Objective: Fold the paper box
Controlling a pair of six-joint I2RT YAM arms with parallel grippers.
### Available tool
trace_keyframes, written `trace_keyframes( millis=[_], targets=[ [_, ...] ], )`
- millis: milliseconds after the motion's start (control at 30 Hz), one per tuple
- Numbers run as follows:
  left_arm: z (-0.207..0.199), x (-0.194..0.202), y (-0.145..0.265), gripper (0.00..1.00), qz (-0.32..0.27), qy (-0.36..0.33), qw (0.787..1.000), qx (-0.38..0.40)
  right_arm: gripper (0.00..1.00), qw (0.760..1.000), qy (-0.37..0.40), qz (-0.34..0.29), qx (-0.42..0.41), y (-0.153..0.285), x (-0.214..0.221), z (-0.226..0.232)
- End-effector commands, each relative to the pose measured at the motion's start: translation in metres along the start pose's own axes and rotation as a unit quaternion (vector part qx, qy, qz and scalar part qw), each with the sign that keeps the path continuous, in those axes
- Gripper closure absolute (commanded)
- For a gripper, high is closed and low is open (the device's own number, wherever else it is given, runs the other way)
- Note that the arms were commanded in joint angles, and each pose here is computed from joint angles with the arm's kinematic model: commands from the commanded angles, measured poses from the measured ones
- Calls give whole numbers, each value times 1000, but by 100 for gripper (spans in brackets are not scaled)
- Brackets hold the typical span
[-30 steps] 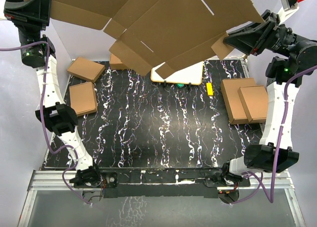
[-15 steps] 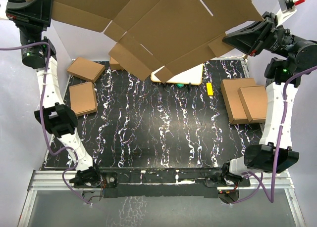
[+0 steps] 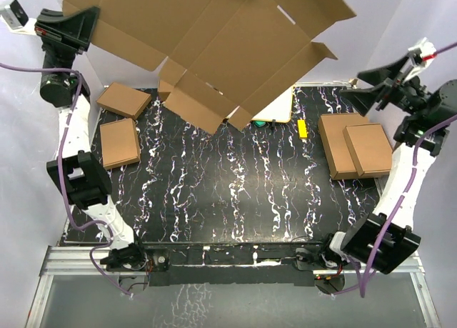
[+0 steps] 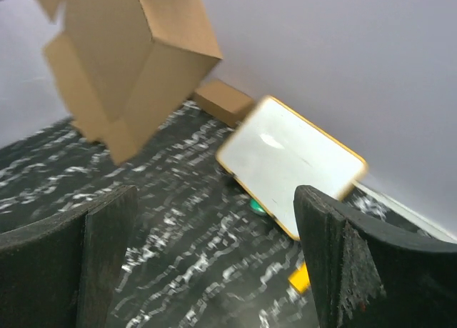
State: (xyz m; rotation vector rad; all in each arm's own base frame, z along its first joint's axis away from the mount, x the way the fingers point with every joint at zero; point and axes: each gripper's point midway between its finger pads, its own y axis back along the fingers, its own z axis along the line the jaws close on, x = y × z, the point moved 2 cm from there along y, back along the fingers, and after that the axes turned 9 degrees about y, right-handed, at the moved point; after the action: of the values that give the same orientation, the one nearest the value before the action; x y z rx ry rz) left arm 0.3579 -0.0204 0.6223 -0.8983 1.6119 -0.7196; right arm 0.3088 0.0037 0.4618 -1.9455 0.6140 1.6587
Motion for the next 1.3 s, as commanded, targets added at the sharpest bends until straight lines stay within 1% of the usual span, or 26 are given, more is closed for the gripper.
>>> trace_keyframes(
  millis=[0,100,167,267,300,333,433,500,567,667,733,867,933,1033,1133,1267],
  targets=[
    [-56,30,-8,100,59,-85,994,35,1,994,81,31,60,34,29,-24],
    [-53,50,2,100,91,-82,992,-17,1,993,74,52,73,41,52,-27],
    [-51,65,16,100,112,-69,990,-59,1,994,64,58,74,42,64,-24],
    [-53,92,43,100,142,-34,983,-109,1,995,43,63,71,42,83,-17],
    [-46,106,62,100,154,-8,979,-133,1,995,33,65,68,40,90,-15],
    [-52,117,73,100,163,5,976,-145,1,995,28,68,66,38,98,-12],
    [-47,143,108,100,176,53,965,-190,1,993,8,97,60,22,126,-1],
    [-46,153,121,100,180,70,960,-204,1,992,5,119,44,6,145,11],
    [-50,155,122,100,179,76,959,-205,1,991,-4,131,31,-6,159,23],
    [-61,151,111,100,175,71,961,-200,1,991,-16,132,16,-16,171,35],
    [-72,147,98,100,168,68,966,-186,1,991,-22,128,12,-21,175,40],
    [-93,135,69,100,131,70,977,-151,1,992,-27,121,12,-25,175,43],
    [-105,129,55,100,123,64,981,-137,1,992,-27,120,19,-25,175,41],
    [-111,124,43,100,113,76,982,-129,1,992,-27,118,22,-24,174,41],
    [-101,131,46,100,135,74,976,-151,1,993,-26,113,27,-24,176,42],
    [-63,155,84,100,170,98,956,-219,1,993,-27,109,29,-23,182,45]
  ],
)
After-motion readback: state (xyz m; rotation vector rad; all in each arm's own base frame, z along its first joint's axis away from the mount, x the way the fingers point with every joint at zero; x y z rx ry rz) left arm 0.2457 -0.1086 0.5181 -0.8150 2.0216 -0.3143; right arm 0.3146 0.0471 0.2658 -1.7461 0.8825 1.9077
